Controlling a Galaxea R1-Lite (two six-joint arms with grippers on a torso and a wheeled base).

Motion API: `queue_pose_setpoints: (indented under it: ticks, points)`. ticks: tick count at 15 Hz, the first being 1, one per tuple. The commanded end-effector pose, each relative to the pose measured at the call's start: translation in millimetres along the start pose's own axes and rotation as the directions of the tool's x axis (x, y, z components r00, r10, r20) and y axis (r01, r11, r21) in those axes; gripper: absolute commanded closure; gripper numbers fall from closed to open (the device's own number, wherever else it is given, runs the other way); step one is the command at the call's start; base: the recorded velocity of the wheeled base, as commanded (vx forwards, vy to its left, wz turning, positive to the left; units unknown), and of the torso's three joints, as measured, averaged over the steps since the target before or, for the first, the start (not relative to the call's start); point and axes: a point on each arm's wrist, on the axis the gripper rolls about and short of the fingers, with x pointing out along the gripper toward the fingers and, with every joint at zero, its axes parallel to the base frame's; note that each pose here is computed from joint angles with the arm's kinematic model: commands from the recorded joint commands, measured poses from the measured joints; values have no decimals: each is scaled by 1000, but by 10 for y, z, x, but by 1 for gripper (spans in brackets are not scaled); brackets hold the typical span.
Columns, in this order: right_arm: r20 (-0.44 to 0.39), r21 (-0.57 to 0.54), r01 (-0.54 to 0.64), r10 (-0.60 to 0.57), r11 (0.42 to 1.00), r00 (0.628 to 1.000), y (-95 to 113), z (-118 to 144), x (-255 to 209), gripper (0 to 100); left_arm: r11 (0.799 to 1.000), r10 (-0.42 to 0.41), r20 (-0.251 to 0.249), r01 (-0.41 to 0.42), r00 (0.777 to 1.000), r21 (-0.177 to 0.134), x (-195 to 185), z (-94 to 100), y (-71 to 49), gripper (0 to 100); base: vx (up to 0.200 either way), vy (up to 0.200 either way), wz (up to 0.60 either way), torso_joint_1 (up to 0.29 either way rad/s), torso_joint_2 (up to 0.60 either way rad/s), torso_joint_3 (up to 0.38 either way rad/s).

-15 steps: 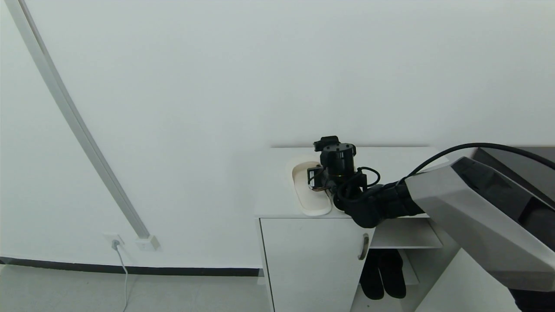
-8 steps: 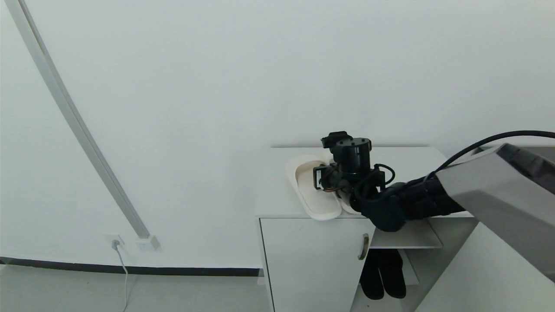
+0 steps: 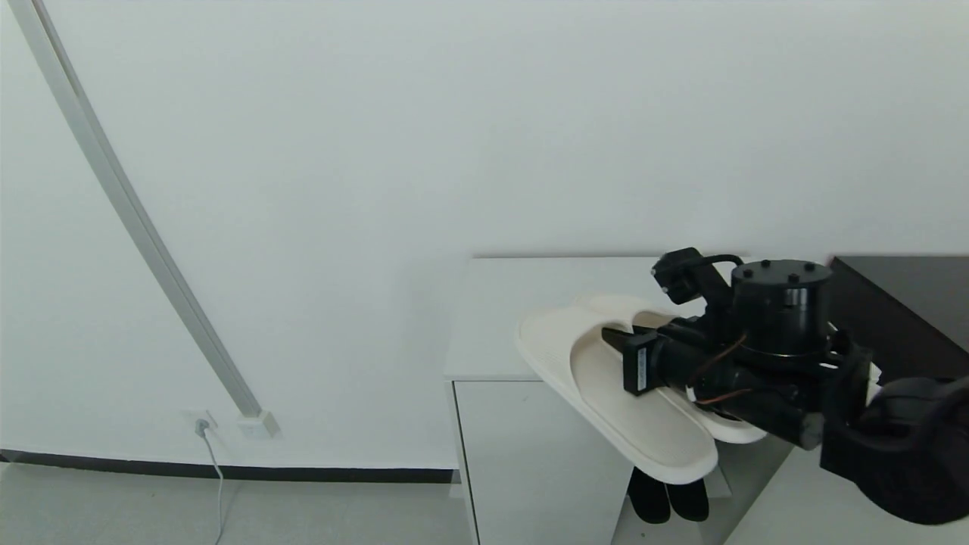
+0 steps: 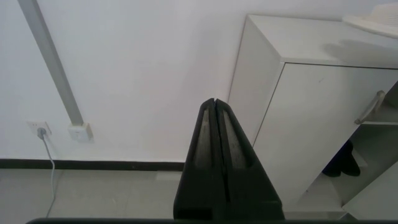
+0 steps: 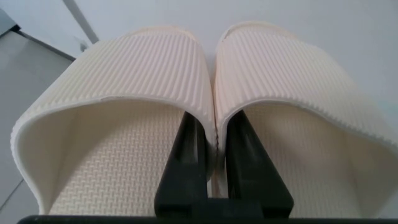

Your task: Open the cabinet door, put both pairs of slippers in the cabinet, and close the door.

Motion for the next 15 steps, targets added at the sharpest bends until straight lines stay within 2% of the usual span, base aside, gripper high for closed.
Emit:
queue_pose_setpoints:
  ticks: [1,8,15]
  points:
    - [44,0,-39,39,999,998,47,83,-361,100,1000,0,-1,0,1000,0,1,0,0,100,0,0,0,0,0,0]
    - [23,-6,-60,60,998,998,125,25,-345,100,1000,0,-1,0,1000,0,1,0,0,100,0,0,0,0,0,0]
    - [11,-11,-69,69,998,998,158,-8,-335,100,1000,0,-1,0,1000,-2,1,0,0,100,-200,0,0,0,2,3]
